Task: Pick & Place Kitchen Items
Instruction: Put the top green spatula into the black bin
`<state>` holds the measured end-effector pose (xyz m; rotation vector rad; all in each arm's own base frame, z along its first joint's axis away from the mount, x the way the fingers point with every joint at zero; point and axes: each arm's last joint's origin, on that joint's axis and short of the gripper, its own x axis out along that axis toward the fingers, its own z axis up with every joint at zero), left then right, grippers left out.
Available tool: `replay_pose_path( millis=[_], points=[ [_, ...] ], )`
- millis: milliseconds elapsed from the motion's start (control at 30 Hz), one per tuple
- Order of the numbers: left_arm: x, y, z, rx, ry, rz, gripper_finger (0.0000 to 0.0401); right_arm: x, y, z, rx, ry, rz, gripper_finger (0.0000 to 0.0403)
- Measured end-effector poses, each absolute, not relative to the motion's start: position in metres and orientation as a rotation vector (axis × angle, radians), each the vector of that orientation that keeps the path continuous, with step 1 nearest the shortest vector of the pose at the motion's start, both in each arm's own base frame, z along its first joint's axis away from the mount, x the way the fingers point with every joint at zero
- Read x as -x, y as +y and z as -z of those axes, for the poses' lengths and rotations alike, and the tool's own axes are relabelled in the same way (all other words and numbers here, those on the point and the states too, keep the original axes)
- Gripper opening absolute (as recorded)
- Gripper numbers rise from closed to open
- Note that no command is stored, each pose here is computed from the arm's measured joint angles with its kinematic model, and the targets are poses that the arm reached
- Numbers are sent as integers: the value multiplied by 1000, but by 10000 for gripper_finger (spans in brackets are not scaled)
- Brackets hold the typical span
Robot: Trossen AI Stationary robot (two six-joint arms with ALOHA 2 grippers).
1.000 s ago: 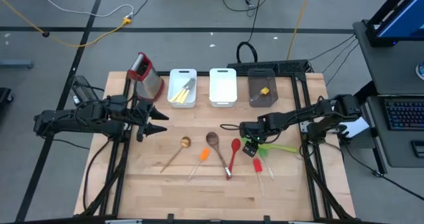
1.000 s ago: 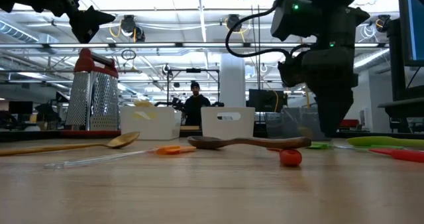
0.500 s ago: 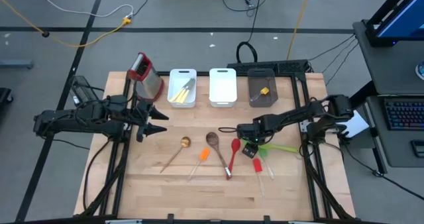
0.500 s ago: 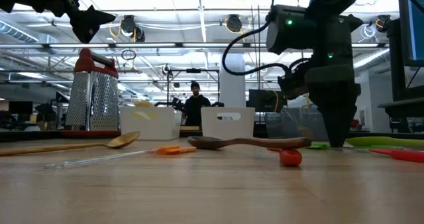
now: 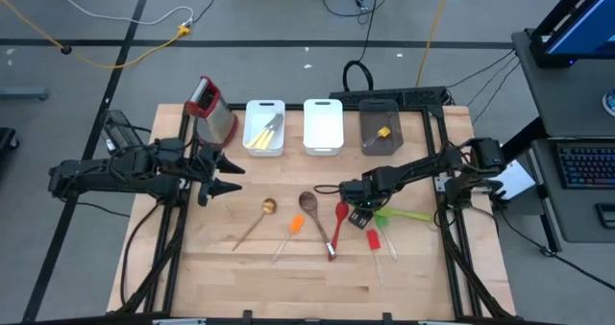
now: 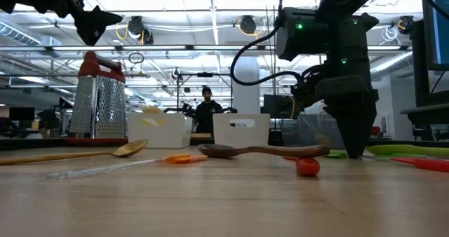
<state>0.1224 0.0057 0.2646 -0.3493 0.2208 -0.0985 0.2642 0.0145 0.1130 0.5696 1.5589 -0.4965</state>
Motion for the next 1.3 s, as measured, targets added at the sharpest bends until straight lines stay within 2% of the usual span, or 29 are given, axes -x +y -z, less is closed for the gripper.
replay_pose_path(
  millis=[667,1033,1300],
  points=[
    [-122,6,-265,349,220,99,269,-265,3,-113,-721,1453,774,105],
    [-122,6,-265,356,221,98,269,-266,-3,-113,-769,1406,850,44],
    [-122,6,-265,355,221,98,269,-267,-4,-113,-817,1369,903,40]
  ],
)
